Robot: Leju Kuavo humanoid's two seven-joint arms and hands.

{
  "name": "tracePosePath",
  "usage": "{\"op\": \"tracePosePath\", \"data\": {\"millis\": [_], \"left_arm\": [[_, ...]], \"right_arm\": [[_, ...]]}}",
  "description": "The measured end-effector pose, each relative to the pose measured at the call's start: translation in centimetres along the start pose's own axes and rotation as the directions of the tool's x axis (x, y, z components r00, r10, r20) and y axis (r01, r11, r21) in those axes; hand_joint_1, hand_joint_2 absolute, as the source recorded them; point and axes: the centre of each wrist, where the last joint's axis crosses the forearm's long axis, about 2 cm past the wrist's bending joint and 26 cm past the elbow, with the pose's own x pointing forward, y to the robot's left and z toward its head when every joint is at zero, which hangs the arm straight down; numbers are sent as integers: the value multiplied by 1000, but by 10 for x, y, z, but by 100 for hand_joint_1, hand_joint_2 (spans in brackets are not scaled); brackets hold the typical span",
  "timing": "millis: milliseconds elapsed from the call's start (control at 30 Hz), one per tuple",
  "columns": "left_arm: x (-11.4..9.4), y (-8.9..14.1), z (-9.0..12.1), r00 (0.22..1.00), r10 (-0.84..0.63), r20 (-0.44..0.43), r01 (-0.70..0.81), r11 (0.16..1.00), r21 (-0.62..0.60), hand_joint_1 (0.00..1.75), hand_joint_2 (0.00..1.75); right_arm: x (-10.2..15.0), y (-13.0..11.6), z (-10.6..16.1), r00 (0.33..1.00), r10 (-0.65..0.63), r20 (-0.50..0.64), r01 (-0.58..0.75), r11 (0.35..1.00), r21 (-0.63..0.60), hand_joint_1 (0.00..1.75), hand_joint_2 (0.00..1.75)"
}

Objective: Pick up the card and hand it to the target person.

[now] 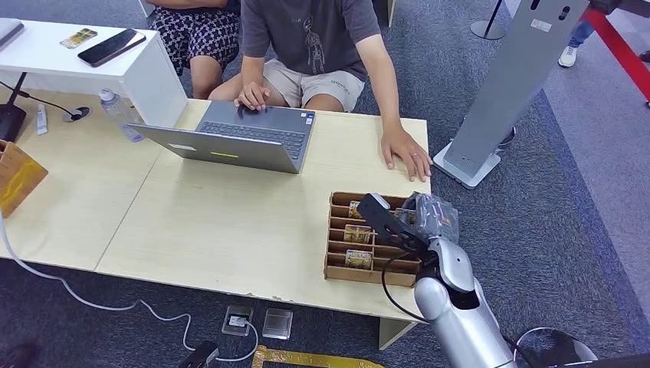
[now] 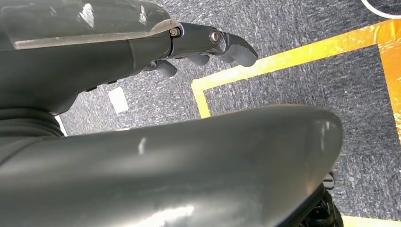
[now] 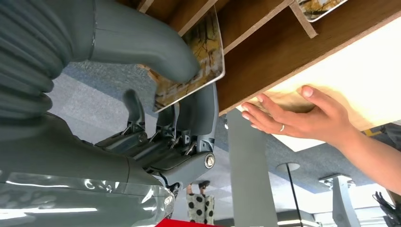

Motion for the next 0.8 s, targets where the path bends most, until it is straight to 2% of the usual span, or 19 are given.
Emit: {"op": "tracePosePath", "data": {"millis": [67,800], "left_arm": [[0,0,0,1000,0,0,0,1000,0,0,0],[-2,0,0,1000,-1,5,1,1000,18,0,0]], "right_arm": [[0,0,0,1000,-1,1,1,1000,-1,164,175],[3,-4,3,999,-22,30,23,999,-41,161,175]]}}
